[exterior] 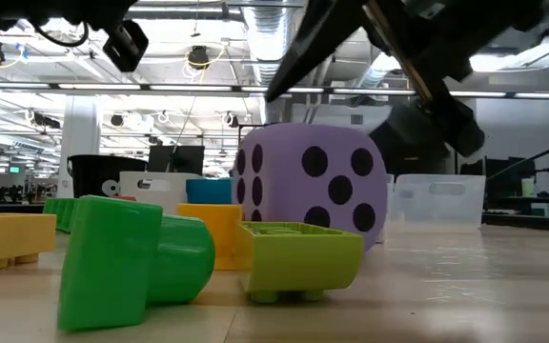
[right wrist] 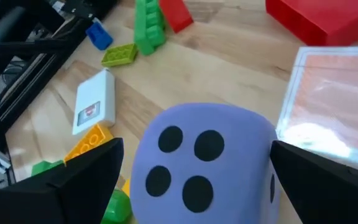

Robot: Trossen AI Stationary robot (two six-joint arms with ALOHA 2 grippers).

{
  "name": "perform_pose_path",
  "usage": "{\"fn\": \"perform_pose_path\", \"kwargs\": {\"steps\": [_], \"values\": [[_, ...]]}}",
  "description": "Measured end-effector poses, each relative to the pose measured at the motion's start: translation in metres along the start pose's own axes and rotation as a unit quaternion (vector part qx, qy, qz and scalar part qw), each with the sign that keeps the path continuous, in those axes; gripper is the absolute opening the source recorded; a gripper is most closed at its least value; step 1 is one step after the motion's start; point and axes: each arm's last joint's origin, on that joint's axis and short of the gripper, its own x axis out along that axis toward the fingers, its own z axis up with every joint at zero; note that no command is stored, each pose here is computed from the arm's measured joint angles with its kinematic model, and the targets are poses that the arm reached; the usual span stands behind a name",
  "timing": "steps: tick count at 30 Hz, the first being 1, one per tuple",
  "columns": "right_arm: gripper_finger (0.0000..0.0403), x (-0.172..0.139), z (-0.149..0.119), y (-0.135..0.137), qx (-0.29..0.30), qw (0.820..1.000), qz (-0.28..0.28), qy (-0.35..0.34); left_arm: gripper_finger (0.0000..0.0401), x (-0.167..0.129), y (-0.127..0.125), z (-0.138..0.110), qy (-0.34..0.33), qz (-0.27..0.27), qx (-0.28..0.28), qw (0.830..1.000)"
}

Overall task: Pick & Place Toys
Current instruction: Put the violet dice into the blue bin

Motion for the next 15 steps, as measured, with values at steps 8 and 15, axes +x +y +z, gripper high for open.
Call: {"fn": "perform_pose_path", "kwargs": {"steps": [8, 15], "values": [[0.04, 0.005, 0.015, 0.008, -0.047, 0.998, -0.01, 0.051, 0.0, 0.0, 0.001, -0.001, 0.006, 0.003, 0.002, 1.0], [0.04, -0.004, 0.034, 0.024, -0.122, 0.989, -0.042, 0.065, 0.0, 0.0, 0.001, -0.001, 0.006, 0.005, 0.003, 1.0]]}}
